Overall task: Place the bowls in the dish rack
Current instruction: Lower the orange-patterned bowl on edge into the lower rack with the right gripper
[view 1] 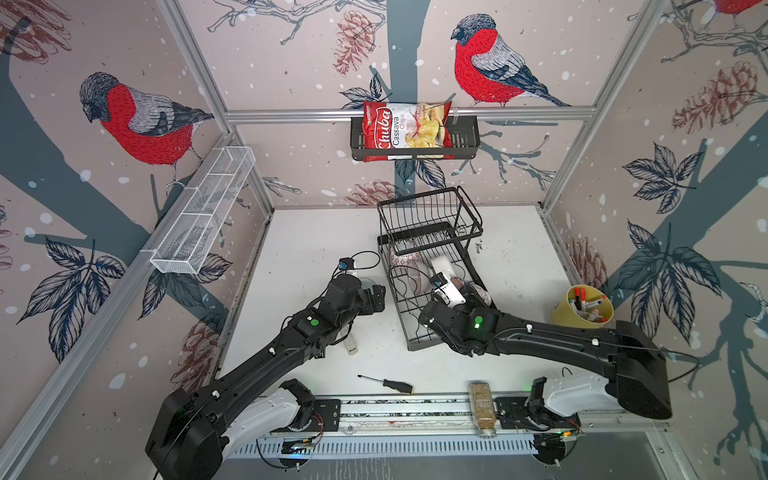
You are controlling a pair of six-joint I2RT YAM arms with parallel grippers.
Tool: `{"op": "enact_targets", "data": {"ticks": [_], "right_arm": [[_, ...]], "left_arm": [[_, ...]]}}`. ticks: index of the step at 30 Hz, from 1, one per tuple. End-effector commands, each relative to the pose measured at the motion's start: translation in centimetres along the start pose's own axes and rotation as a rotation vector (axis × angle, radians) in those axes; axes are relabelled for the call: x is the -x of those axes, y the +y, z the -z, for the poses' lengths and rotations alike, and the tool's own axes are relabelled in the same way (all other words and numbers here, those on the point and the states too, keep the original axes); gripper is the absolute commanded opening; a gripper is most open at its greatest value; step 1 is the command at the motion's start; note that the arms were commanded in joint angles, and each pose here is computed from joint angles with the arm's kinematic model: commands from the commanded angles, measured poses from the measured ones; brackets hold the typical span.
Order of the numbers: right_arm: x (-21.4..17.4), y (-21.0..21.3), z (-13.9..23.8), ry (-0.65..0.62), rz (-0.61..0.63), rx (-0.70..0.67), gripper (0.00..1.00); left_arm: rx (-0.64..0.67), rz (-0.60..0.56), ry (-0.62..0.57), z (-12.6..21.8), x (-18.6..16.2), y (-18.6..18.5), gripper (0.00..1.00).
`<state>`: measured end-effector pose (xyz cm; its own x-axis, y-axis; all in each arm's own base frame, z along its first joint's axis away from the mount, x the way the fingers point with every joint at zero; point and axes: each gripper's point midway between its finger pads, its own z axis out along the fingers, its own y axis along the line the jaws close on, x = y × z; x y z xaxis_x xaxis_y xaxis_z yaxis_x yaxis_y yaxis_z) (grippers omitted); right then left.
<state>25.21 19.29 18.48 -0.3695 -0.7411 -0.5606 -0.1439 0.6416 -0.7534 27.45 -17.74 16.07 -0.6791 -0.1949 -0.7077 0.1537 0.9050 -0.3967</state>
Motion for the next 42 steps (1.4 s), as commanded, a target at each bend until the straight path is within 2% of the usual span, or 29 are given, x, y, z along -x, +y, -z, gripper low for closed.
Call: {"op": "enact_targets", "data": {"ticks": [1,22,42], "right_arm": [[0.9,-0.7,0.0,-0.032,0.002,-0.046,0.0],[-0.9,0.9,-1.6,0.017,0.131,-0.136,0.0],[-1.7,1.5,-2.9,0.052,0.204,-0.205,0.0]], "left_arm": [[-0.022,-0.005,-0.03,-0.1,0.6,-0.3,0.97],[0.003,-0.011,-0.024,-0.4,0.4,0.5,0.97],[0.018,-0.009,-0.026,-0.2,0.3,1.0,0.97]]}}
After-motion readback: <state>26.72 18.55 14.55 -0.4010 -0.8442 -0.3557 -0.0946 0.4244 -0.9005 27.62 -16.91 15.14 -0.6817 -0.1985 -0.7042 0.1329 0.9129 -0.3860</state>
